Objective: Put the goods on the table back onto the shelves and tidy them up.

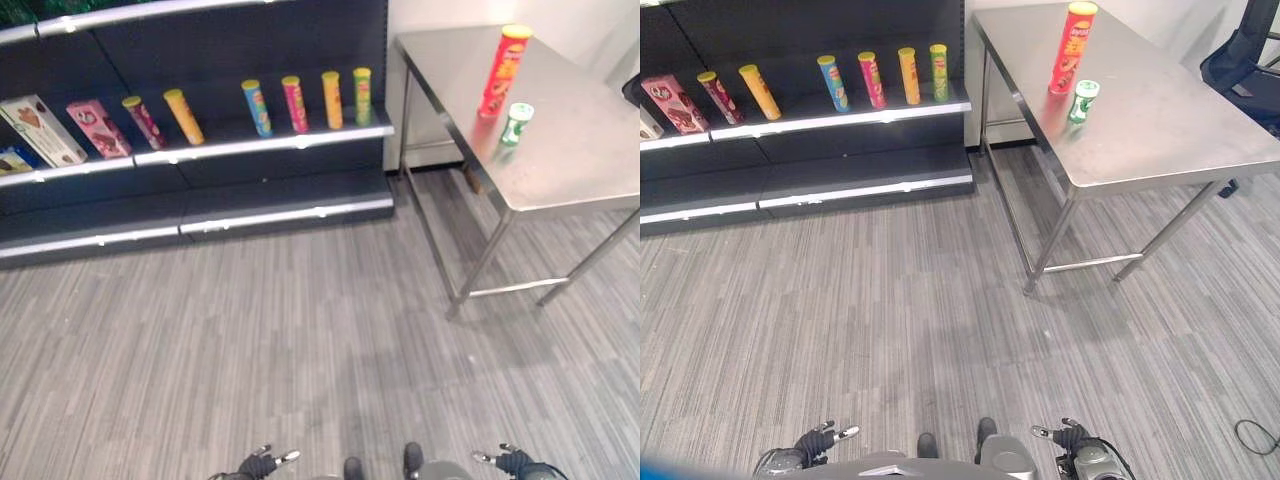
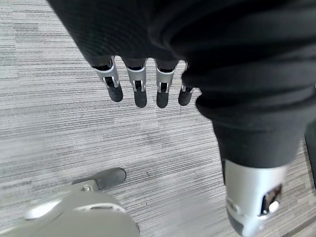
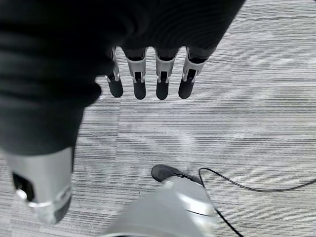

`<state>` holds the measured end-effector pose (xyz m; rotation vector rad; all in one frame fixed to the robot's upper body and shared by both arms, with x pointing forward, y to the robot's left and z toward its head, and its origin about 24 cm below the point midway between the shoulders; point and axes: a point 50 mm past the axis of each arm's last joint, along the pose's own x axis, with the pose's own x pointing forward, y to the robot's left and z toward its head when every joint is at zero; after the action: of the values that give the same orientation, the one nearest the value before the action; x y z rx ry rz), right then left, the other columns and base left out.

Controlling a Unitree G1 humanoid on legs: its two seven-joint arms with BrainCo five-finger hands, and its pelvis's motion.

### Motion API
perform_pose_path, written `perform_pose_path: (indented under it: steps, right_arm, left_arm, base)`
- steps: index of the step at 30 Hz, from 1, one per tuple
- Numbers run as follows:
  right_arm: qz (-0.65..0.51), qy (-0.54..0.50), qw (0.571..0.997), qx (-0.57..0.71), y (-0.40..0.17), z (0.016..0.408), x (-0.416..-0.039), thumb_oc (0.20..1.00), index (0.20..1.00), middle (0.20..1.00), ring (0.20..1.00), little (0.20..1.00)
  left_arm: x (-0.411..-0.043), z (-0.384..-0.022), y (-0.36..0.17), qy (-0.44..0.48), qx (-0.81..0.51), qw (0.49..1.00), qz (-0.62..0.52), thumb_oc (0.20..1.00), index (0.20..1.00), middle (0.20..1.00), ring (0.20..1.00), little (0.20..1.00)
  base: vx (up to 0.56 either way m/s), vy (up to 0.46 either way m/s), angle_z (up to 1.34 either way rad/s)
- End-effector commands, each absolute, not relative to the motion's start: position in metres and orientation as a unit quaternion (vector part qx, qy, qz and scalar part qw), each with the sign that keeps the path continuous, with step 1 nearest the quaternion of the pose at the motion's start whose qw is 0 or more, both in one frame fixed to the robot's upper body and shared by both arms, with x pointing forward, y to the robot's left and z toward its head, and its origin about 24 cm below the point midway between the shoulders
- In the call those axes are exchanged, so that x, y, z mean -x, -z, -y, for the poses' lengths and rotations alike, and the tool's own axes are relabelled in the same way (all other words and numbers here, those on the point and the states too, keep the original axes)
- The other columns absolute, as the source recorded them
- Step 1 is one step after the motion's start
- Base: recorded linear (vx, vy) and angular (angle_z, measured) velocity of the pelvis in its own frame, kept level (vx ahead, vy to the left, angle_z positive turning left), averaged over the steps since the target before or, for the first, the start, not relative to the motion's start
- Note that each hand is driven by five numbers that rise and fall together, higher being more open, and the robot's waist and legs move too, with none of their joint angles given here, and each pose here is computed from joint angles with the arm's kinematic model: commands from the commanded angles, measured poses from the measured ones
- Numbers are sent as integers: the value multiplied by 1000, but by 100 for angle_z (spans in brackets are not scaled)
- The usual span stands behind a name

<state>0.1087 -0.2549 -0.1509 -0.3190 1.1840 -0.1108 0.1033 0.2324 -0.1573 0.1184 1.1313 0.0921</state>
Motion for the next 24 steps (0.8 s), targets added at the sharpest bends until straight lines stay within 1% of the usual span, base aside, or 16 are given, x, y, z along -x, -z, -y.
perform_pose_path:
  steps: [1,7,11,13,15,19,24]
  right_arm:
    - [-554,50,816,157,151,257,-110,1000,1000,1000,1000,1000]
    - [-545,70,823,143,148,259,-116,1000,1000,1000,1000,1000]
    - [-550,64,819,148,149,258,-113,1000,1000,1000,1000,1000]
    - [-553,69,816,153,148,265,-106,1000,1000,1000,1000,1000]
    - [-554,70,814,158,147,269,-106,1000,1000,1000,1000,1000]
    - [-548,78,818,159,145,275,-107,1000,1000,1000,1000,1000]
    - [-545,85,818,164,143,277,-113,1000,1000,1000,1000,1000]
  left_arm:
    - [-104,-244,155,-69,-61,842,-532,1000,1000,1000,1000,1000]
    - [-122,-239,150,-63,-60,856,-509,1000,1000,1000,1000,1000]
    - [-123,-238,151,-56,-62,855,-512,1000,1000,1000,1000,1000]
    - [-120,-234,152,-45,-65,854,-514,1000,1000,1000,1000,1000]
    - [-119,-230,154,-42,-60,852,-518,1000,1000,1000,1000,1000]
    - [-126,-226,153,-42,-48,857,-511,1000,1000,1000,1000,1000]
    - [-135,-229,149,-55,-46,862,-502,1000,1000,1000,1000,1000]
  base:
    - [115,56,0]
    - [238,-16,1]
    - [426,-65,22]
    - [626,-170,41]
    - [509,-171,106]
    - [491,-271,63]
    - [266,-194,5]
